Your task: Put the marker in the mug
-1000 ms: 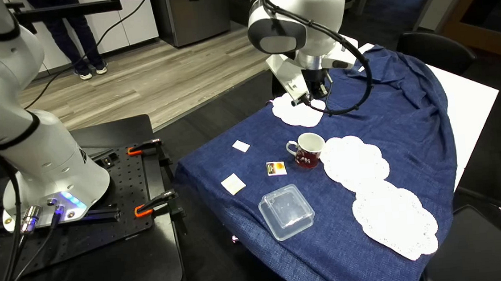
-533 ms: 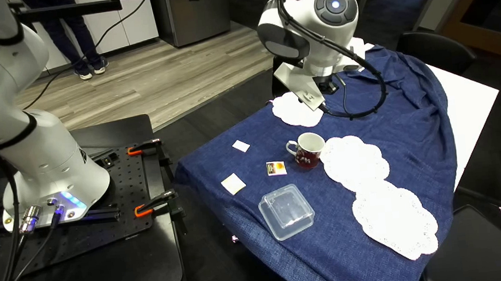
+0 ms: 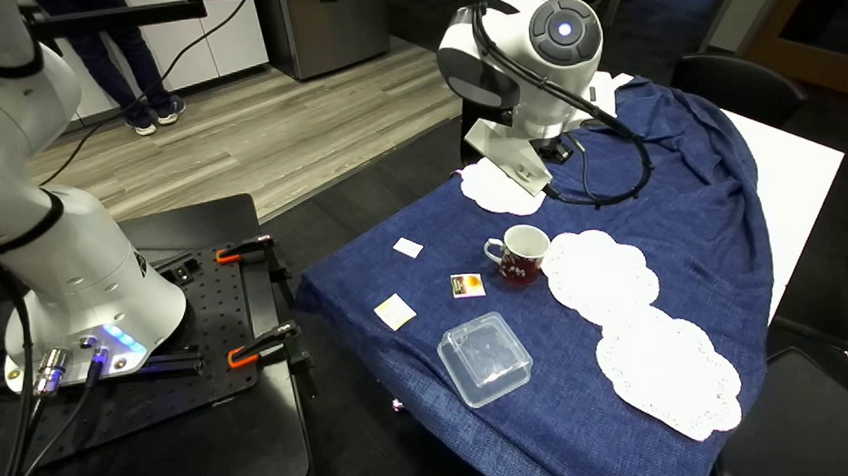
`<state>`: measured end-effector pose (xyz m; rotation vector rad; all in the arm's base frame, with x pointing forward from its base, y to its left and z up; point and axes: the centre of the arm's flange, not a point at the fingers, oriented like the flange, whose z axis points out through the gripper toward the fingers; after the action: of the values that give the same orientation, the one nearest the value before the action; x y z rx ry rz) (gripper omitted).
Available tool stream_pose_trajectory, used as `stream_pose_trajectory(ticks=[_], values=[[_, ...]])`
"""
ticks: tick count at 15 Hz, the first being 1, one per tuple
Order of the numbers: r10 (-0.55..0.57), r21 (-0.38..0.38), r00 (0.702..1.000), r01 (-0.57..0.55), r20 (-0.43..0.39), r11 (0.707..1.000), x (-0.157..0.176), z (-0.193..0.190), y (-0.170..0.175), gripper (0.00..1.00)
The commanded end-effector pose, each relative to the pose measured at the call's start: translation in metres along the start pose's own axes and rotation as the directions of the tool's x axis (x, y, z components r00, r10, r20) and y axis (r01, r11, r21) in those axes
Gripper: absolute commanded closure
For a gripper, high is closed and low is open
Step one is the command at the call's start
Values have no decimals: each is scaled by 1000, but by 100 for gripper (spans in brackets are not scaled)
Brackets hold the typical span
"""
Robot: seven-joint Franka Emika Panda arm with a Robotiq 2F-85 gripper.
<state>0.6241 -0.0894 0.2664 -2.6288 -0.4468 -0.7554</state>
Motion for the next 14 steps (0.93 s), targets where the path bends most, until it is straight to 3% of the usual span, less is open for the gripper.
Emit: stream_pose_trajectory(ticks=[1, 6, 9, 14], values=[[-66, 47, 995, 70, -73, 996, -2, -2, 11, 95], [-208, 115, 958, 234, -197, 965, -21, 2, 25, 95], [-268, 175, 915, 330, -303, 928, -38, 1, 35, 95], [-276, 220, 856, 400, -437, 890, -60, -3, 56, 95]])
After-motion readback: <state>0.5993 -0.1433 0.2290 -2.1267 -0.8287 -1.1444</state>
